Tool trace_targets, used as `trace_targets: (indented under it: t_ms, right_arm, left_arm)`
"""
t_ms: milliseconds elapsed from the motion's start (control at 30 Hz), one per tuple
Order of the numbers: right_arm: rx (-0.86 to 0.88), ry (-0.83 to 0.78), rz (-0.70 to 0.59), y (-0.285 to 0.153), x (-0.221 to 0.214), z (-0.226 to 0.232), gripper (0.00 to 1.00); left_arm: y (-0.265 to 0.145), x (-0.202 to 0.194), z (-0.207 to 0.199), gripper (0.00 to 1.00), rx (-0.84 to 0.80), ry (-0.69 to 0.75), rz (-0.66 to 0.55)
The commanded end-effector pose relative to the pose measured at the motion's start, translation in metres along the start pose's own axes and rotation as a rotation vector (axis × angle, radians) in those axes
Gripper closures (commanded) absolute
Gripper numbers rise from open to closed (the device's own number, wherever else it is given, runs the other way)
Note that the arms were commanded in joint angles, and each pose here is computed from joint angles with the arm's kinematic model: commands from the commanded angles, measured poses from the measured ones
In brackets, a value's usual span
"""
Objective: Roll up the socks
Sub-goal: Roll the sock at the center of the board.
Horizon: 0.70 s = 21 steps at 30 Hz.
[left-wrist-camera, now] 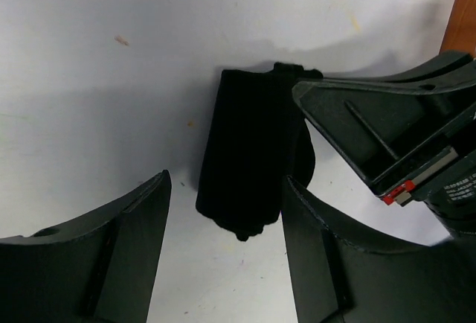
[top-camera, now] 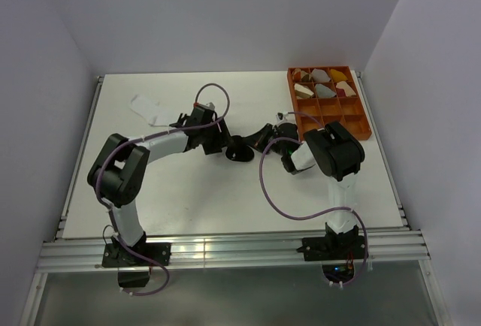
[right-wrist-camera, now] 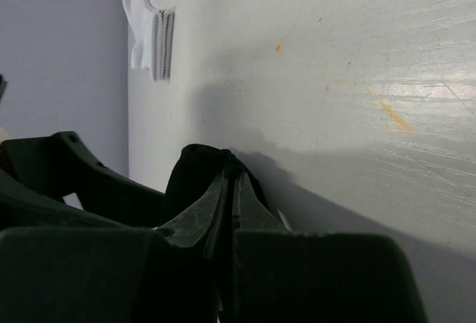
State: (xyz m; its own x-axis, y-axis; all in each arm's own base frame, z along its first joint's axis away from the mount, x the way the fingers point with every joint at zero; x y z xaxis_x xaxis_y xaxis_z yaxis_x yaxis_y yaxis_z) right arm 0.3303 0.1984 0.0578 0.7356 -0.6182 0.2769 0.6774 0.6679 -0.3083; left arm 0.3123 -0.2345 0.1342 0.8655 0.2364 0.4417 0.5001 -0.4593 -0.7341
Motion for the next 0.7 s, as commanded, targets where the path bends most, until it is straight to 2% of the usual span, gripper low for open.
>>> trace_targets:
  t_ms: [0, 233, 400, 533, 567, 600, 667]
  right_arm:
    - [0.025, -0.056, -0.036, -0.005, 0.004, 0.005, 1.0]
    - [0.036, -0.062, -0.041, -0.005, 0.003, 0.006, 1.0]
    - [0.038, -0.063, -0.04, -0.006, 0.003, 0.006, 1.0]
    - [0.044, -0.064, -0.045, -0.006, 0.002, 0.005, 1.0]
    - [0.048, -0.063, -0.046, -0.006, 0.003, 0.006, 1.0]
    - [0.049, -0.061, -0.048, -0.006, 0.003, 0.006, 1.0]
    - [0.052, -0.064, -0.044, -0.006, 0.003, 0.007, 1.0]
  left_arm:
    - [0.008, -0.004, -0.009, 0.35, -0.147, -0.04, 0.044]
    - [0.015, -0.015, -0.002, 0.37, -0.194, -0.059, 0.107]
    - [0.022, -0.026, 0.008, 0.44, -0.182, -0.078, 0.13]
    - [0.026, -0.029, 0.011, 0.58, -0.16, -0.079, 0.136]
    - [0.027, -0.029, 0.012, 0.66, -0.155, -0.077, 0.138]
    - [0.027, -0.029, 0.012, 0.68, -0.148, -0.073, 0.138]
    - [0.028, -0.029, 0.012, 0.8, -0.134, -0.061, 0.131]
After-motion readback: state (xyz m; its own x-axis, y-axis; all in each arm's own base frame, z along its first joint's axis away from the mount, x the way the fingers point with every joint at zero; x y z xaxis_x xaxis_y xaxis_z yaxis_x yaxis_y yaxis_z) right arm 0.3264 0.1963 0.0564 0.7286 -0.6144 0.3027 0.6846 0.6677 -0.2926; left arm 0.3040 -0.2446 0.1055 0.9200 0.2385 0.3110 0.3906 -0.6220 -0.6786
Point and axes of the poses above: each gripper's point midway between its finger pads, its own y axis out along the fingers, its own z axis along the line the jaws close on, x = y × z, the point moved 10 cm from there along -y, back along the fingers, and after that the axes turned 5 degrees about y, right-handed, at the moved point
